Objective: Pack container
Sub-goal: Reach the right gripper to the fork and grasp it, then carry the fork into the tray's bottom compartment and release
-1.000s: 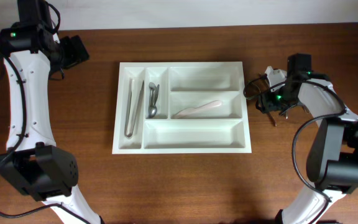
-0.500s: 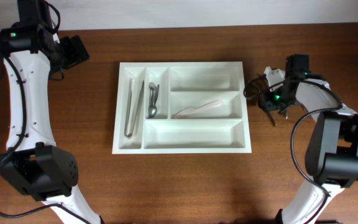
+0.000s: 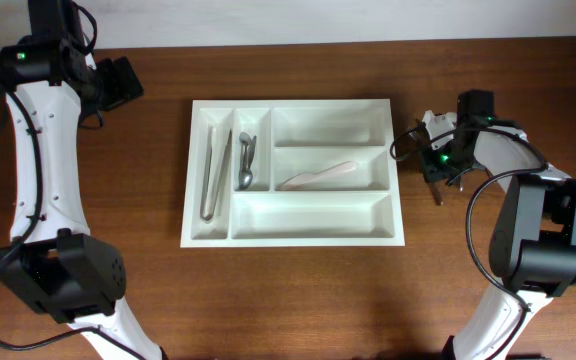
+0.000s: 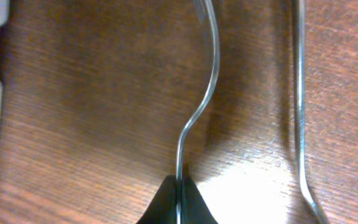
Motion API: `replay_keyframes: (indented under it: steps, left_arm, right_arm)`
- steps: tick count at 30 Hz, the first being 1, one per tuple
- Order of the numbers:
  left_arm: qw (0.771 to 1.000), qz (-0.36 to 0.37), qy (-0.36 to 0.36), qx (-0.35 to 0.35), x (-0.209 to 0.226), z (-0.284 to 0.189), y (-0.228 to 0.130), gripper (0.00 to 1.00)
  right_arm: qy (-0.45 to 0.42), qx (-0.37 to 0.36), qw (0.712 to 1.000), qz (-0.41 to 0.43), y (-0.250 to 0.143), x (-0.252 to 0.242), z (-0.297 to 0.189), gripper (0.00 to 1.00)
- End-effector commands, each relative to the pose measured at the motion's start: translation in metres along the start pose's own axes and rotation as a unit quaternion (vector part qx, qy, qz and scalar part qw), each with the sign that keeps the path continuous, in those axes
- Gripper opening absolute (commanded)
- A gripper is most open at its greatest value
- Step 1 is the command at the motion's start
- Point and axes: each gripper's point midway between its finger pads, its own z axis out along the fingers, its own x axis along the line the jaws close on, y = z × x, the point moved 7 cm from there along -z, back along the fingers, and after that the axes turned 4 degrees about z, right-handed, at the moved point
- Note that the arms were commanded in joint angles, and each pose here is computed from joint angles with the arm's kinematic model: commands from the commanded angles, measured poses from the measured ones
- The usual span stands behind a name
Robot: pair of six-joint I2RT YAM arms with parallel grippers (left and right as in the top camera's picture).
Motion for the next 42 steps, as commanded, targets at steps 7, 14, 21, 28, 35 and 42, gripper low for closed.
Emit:
replay_keyframes:
  steps: [7,14,21,28,35,42]
  left_arm:
    - [1.0,-0.005,-0.005,-0.007,-0.001,-0.004,0.003,0.99]
    - [1.0,-0.005,-0.005,-0.007,-0.001,-0.004,0.003,0.99]
    - [1.0,-0.005,-0.005,-0.007,-0.001,-0.004,0.003,0.99]
    - [1.0,-0.005,-0.005,-0.007,-0.001,-0.004,0.003,0.99]
    - [1.0,-0.005,-0.005,-0.007,-0.001,-0.004,0.003,0.99]
    - [1.0,-0.005,-0.005,-0.007,-0.001,-0.004,0.003,0.99]
  right_arm:
    - [0.001,-0.064,0.998,-0.026,0.065,0.014,-0.081,0.04]
    - [0.044,-0.045,0.991,-0.122,0.071,0.046,-0.144,0.04]
    - [0.117,-0.004,0.957,-0.264,0.059,0.115,-0.164,0.04]
    - [0.18,0.03,0.915,-0.361,0.042,0.179,-0.161,0.04]
    - [0.204,0.066,0.886,-0.412,0.025,0.229,-0.151,0.04]
    - [0.224,0.114,0.862,-0.441,-0.001,0.255,-0.122,0.04]
